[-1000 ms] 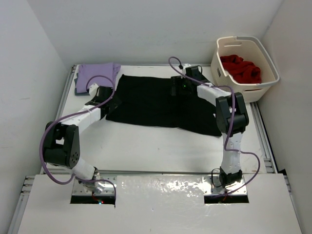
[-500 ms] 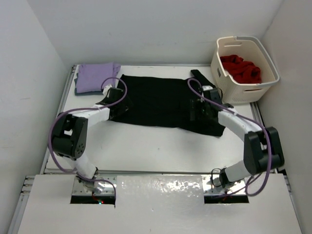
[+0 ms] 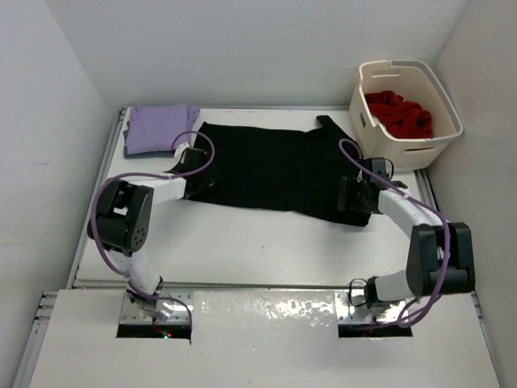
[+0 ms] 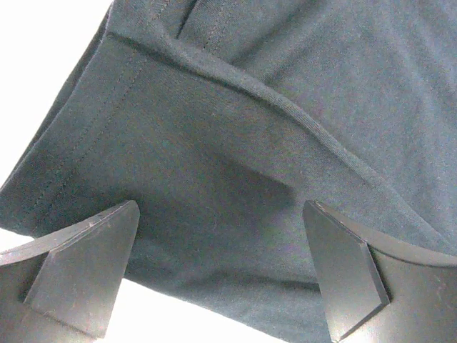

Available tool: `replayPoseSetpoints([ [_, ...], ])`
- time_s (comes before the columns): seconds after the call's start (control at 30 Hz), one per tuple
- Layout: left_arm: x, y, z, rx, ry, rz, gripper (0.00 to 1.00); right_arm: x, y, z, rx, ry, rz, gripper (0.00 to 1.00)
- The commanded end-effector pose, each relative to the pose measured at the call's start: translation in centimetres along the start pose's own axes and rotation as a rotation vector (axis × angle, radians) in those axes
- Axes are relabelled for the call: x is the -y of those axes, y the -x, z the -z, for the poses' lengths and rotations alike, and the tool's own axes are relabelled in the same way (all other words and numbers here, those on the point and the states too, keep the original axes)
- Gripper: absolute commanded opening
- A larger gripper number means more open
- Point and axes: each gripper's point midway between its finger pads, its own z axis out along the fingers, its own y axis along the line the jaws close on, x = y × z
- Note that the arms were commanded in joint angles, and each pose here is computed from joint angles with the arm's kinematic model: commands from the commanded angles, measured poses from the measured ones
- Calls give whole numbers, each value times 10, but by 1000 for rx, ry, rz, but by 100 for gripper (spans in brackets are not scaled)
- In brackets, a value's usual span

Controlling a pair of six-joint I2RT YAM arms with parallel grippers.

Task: Fold and stack the t-shirts
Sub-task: Fold the flattened tshirt in 1/3 of the way

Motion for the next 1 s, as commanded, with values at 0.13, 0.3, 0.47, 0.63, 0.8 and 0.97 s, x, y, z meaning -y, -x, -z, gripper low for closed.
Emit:
replayPoseSetpoints([
  [0.13,-6,-10,-10,-31,18,-21,100,-12,18,-18,8,60,5,73],
  [0.3,-11,-11,-12,-33,36,-29,100,0,18,-24,11,-10,9,44],
  [0.47,-11,-11,-13,-38,38,-33,100,10,31,-19,45,-69,19,40],
  [0.63,-14,-14,-14,-44,47,-42,100,6,36,-20,55,-41,4,53],
  [0.8,-15,-15,-15,-50,54,-47,100,5,34,-27,39,-10,-32,32],
  [0.97,-17,-15,-17,-49,66,-48,100,10,44,-27,70,-40,-19,4],
])
